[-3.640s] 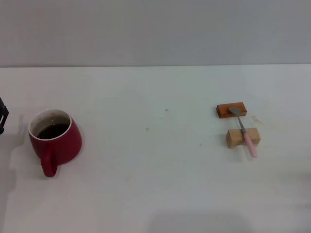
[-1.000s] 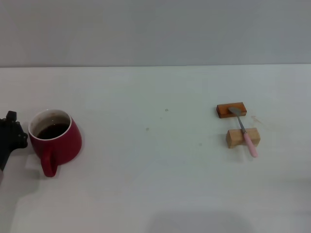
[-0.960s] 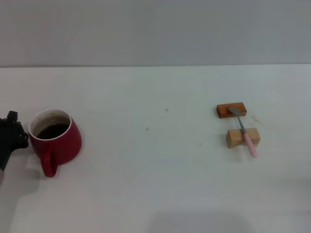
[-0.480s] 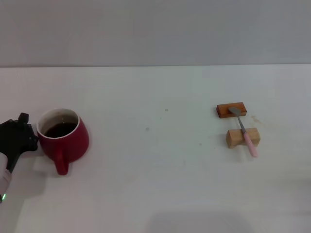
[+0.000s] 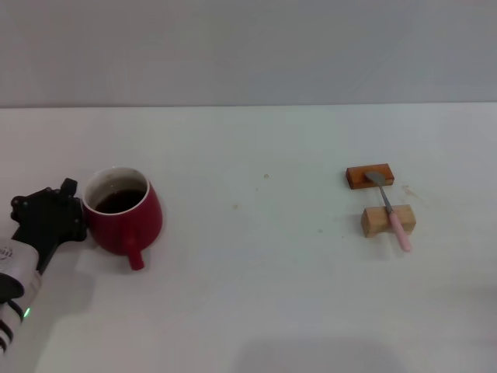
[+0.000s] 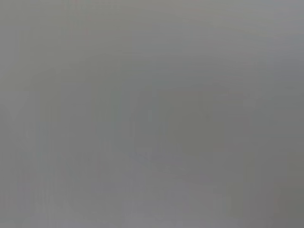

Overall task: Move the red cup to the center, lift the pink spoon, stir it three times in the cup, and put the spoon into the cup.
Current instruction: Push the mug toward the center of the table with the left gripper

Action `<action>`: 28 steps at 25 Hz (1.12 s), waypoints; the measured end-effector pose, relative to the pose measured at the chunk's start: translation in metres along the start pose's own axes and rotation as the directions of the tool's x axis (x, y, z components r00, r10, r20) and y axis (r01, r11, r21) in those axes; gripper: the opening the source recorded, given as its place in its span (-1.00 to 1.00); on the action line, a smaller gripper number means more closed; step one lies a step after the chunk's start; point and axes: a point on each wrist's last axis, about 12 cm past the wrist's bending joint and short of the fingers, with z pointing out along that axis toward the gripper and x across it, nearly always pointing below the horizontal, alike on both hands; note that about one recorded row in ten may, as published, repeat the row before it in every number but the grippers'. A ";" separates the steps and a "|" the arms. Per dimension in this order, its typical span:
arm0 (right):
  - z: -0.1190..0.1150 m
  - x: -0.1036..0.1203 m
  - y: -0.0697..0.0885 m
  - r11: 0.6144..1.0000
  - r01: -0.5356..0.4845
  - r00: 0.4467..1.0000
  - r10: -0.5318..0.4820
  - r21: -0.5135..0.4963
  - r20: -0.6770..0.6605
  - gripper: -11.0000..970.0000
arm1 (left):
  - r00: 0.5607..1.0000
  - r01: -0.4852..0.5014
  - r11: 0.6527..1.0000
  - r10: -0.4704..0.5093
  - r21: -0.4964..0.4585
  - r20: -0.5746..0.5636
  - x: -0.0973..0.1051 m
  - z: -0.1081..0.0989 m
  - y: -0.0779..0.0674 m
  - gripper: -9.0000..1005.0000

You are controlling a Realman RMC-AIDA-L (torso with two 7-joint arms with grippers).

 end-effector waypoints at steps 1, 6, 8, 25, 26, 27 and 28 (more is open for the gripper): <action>0.000 0.000 0.000 1.000 0.000 1.000 0.000 0.000 0.000 0.48 | 1.000 -0.005 1.000 0.005 0.016 0.006 -0.001 0.001 -0.003 -0.98; 0.000 0.000 0.000 1.000 0.000 1.000 0.000 0.000 0.001 0.48 | 1.000 -0.012 0.999 0.011 0.037 0.013 -0.004 0.003 -0.007 -0.98; 0.000 0.000 0.000 1.000 0.000 1.000 0.000 0.000 0.002 0.48 | 1.000 -0.013 0.999 0.012 0.047 0.016 -0.004 0.003 -0.009 -0.98; 0.000 -0.001 0.000 1.000 0.000 1.000 0.000 0.000 0.007 0.48 | 0.998 -0.027 0.988 0.019 0.149 0.053 -0.015 0.010 -0.029 -0.98; 0.000 -0.001 0.000 1.000 0.000 1.000 0.000 0.000 0.007 0.48 | 0.998 -0.029 0.988 0.020 0.155 0.055 -0.015 0.010 -0.030 -0.98; 0.000 -0.001 0.000 1.000 0.000 1.000 0.000 0.000 0.008 0.48 | 0.998 -0.032 0.986 0.022 0.164 0.059 -0.016 0.011 -0.032 -0.98; 0.000 -0.001 0.000 1.000 0.000 1.000 0.000 0.000 0.008 0.48 | 0.998 -0.035 0.985 0.025 0.169 0.061 -0.016 0.011 -0.033 -0.98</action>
